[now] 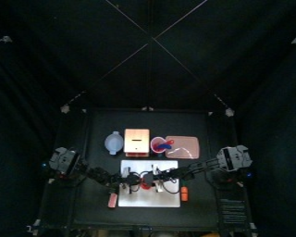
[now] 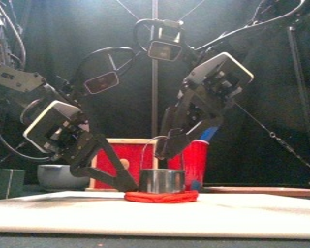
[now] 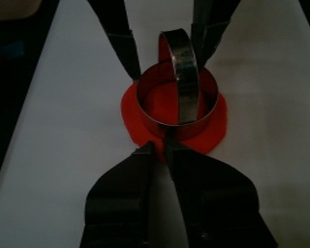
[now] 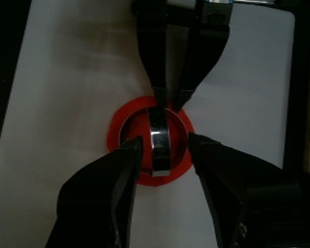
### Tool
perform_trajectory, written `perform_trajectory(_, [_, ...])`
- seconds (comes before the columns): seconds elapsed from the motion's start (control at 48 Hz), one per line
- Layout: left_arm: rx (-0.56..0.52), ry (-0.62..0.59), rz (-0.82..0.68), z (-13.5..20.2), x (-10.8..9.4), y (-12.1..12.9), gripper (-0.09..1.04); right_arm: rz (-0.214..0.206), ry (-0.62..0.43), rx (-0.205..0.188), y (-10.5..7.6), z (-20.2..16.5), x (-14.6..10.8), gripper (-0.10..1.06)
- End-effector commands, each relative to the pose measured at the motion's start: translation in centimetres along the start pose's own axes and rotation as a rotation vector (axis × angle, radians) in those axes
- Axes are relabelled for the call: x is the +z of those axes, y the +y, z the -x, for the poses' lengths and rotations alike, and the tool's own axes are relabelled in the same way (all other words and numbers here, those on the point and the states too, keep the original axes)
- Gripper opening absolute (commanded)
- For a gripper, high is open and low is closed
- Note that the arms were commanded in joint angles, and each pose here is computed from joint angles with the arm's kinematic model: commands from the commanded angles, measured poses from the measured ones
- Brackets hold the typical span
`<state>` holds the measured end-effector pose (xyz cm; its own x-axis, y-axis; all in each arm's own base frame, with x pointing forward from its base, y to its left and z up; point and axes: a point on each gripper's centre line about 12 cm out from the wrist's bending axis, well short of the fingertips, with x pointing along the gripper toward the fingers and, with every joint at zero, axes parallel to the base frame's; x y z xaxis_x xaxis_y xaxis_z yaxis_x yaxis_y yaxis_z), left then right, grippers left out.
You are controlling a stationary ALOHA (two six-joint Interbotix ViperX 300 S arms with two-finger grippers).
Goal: Get the cutter from the drawer then cut the dough then place the extra dough in the bowl
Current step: Cut the dough
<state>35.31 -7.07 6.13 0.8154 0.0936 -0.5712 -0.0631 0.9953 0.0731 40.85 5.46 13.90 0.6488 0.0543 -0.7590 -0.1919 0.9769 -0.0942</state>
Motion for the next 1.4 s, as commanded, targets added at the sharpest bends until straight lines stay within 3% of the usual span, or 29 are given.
perform_trajectory(0.021, [-0.001, 0.0, 0.004, 0.0, 0.1, 0.0, 0.61, -0.001, -0.043, -0.004, -0.1, 0.8, 1.6, 0.79])
perform_trajectory(0.208, [-0.001, 0.003, 0.003, 0.0, 0.0, 0.0, 0.61, 0.005, -0.055, -0.005, -0.2, 1.0, 1.9, 0.73])
perform_trajectory(0.458, [-0.001, 0.01, 0.001, -0.1, -0.2, 0.0, 0.61, 0.02, -0.065, -0.006, 0.0, 1.3, 2.2, 0.45])
perform_trajectory(0.604, [0.001, 0.011, 0.002, -0.1, -0.2, 0.0, 0.61, 0.036, -0.082, -0.01, 0.0, 2.1, 2.6, 0.35])
perform_trajectory(0.979, [0.001, 0.012, 0.0, -0.1, -0.2, 0.1, 0.61, 0.059, -0.173, -0.038, -0.7, 7.9, 2.3, 0.34])
perform_trajectory(1.188, [0.007, 0.004, 0.003, 0.0, 0.1, 0.5, 0.61, 0.044, -0.105, -0.046, -0.9, 9.4, -1.6, 0.34])
perform_trajectory(1.396, [0.024, -0.041, 0.01, 0.4, 1.8, 1.8, 0.61, 0.022, -0.016, -0.056, -1.4, 9.2, -4.9, 0.36])
